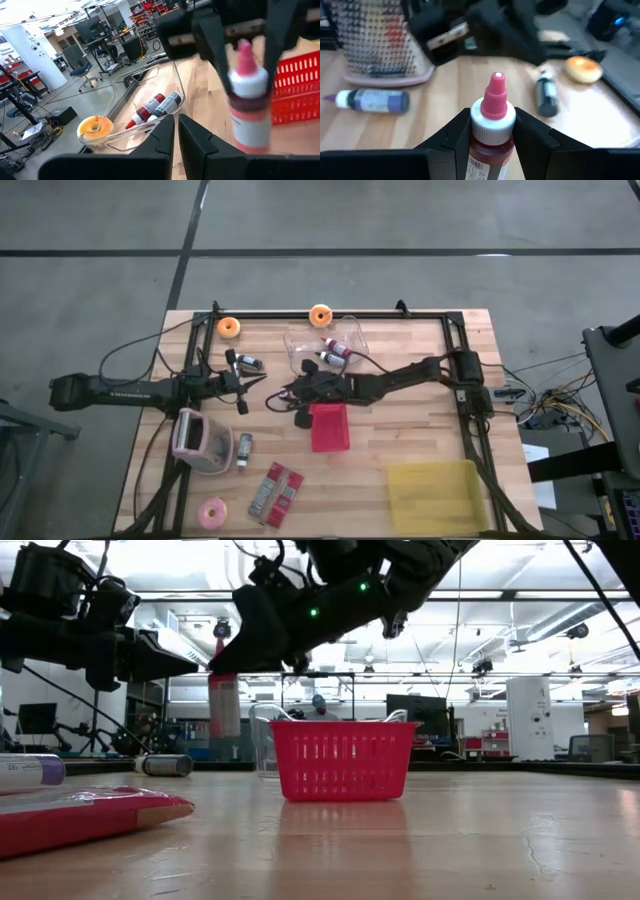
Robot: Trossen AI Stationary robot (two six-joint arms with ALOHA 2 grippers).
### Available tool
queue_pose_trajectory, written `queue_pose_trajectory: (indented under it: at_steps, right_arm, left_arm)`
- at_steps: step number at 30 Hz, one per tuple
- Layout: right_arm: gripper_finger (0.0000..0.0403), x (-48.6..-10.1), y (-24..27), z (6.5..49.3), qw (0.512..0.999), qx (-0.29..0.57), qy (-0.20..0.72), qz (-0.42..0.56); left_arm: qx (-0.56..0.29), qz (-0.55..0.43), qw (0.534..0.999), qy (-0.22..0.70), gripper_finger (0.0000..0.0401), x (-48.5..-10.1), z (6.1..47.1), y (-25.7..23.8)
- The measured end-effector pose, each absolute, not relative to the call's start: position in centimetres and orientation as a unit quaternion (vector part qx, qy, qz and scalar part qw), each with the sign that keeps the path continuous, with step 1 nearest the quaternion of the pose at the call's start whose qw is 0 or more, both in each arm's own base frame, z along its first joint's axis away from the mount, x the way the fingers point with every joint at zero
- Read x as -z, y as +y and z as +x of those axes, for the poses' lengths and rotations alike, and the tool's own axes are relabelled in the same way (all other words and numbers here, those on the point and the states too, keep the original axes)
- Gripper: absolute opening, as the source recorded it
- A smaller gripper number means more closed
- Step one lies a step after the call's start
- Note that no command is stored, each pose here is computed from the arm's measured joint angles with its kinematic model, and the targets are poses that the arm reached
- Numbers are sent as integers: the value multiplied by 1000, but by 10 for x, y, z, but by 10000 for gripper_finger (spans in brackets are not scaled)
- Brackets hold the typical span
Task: Pick & Place Food Item
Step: Put the pink food coloring bottle into the transparent bin
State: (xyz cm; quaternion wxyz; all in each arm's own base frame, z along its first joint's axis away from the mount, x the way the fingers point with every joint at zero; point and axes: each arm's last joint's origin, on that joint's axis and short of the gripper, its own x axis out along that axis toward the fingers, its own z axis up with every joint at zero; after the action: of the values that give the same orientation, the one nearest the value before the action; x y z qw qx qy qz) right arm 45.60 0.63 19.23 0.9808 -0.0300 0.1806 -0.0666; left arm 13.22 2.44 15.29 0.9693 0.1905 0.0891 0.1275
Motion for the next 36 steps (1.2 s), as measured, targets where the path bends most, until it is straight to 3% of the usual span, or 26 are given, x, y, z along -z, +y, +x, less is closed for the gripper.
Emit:
queue_pose_trajectory:
  at_steps: [7, 15, 23, 36]
  right_arm:
    - [122, -214, 6, 449, 983, 77, 160, -55]
    - [117, -243, -3, 434, 968, 185, 145, -88]
    - [123, -243, -37, 430, 948, 264, 154, -93]
    - [128, -229, -126, 420, 953, 267, 139, 24]
  left_arm:
    - [-127, 191, 969, 89, 28, -153, 132, 24]
    - [-127, 190, 969, 89, 28, -153, 132, 24]
    - [-128, 190, 969, 89, 28, -153, 132, 24]
    - [-128, 190, 969, 89, 28, -153, 132, 24]
